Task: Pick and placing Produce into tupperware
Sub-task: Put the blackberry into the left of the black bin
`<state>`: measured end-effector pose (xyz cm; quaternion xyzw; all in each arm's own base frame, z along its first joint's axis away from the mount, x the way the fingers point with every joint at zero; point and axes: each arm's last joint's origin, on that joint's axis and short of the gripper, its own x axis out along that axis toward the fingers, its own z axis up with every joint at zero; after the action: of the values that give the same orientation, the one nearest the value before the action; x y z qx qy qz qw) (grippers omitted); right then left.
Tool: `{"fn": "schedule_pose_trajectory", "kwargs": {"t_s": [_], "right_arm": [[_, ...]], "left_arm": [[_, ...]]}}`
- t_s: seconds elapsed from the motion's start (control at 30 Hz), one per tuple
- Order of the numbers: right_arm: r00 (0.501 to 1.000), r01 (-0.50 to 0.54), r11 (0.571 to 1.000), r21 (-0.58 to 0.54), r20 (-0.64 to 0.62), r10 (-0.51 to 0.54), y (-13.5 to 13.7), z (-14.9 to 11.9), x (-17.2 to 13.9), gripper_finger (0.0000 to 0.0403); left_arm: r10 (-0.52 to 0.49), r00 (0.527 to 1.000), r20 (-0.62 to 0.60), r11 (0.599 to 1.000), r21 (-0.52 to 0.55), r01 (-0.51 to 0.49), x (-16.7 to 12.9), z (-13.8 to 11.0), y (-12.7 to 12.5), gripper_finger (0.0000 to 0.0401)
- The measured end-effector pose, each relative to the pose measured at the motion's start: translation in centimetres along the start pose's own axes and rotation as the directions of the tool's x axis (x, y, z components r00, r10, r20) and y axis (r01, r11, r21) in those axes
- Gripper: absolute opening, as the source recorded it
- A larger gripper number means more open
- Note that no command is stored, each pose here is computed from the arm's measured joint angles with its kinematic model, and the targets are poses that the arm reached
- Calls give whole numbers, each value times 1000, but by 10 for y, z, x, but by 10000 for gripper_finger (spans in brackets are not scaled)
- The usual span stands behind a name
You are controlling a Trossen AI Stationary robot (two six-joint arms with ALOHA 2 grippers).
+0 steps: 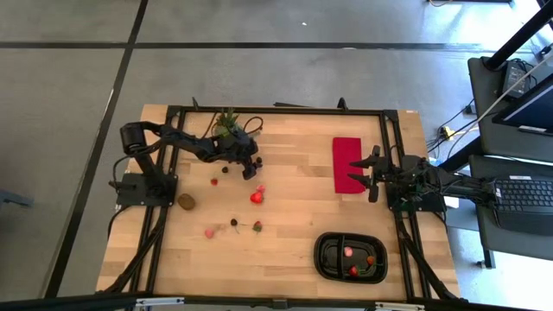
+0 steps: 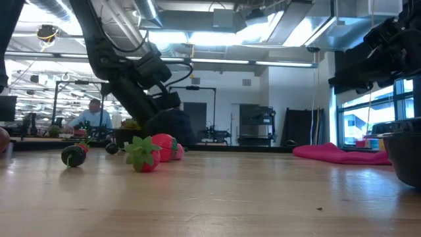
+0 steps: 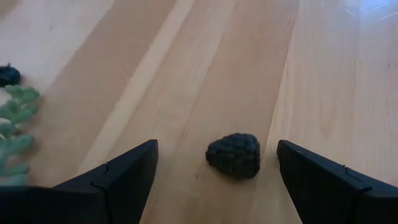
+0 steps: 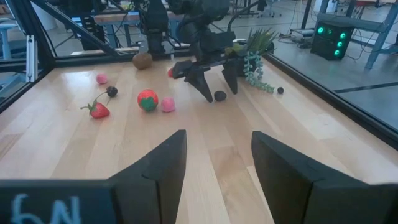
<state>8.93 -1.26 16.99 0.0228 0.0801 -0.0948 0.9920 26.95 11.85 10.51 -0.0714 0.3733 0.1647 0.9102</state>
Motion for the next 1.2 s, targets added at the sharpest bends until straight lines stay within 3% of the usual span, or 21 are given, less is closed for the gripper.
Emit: {"fn": "schedule_pose_trajectory", "kwargs": {"t_s": [0.9, 1.2], "right_arm": [[1000, 0, 1000, 2, 0, 0, 0, 0, 0, 184], [1000, 0, 1000, 2, 0, 0, 0, 0, 0, 184]], "left_arm": [[3, 1000, 8, 1000, 2, -3, 1, 1, -2, 320], [22, 1000, -4, 1000, 1, -22, 0, 0, -3, 289]]}}
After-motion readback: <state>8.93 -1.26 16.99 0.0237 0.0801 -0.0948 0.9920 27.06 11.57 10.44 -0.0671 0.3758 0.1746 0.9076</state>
